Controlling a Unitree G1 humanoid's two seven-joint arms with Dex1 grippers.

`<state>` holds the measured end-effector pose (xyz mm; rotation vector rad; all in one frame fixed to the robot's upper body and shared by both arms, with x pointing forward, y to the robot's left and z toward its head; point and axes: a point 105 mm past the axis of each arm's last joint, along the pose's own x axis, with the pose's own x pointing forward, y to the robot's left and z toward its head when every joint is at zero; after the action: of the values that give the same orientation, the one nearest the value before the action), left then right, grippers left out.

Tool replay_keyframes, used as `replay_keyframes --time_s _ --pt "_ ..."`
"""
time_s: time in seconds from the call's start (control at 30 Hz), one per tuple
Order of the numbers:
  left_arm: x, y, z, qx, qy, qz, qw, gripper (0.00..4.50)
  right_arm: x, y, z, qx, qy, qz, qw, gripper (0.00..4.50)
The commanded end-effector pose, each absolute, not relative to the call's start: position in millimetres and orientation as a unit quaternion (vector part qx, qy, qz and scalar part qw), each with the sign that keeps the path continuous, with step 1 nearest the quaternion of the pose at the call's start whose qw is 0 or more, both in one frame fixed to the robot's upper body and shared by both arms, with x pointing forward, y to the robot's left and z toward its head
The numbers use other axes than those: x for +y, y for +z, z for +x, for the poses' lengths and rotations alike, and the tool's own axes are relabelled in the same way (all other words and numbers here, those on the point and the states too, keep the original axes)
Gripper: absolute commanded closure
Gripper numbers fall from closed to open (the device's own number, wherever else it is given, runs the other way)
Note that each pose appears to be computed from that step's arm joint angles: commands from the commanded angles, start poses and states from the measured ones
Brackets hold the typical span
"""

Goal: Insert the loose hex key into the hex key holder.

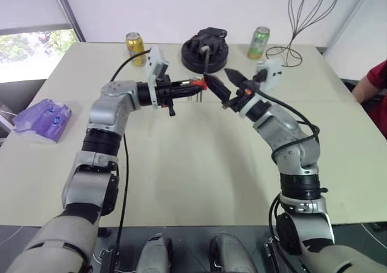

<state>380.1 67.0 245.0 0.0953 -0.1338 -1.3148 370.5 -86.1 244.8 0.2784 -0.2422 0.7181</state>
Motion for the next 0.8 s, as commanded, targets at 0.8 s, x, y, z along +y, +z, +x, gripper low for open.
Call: replay_keyframes --time_s 0.8 --pt "66 253 369 -0.089 -0.62 0.054 0.777 4.5 -90 288 371 -0.172 0.335 0.149 0.914 0.06"
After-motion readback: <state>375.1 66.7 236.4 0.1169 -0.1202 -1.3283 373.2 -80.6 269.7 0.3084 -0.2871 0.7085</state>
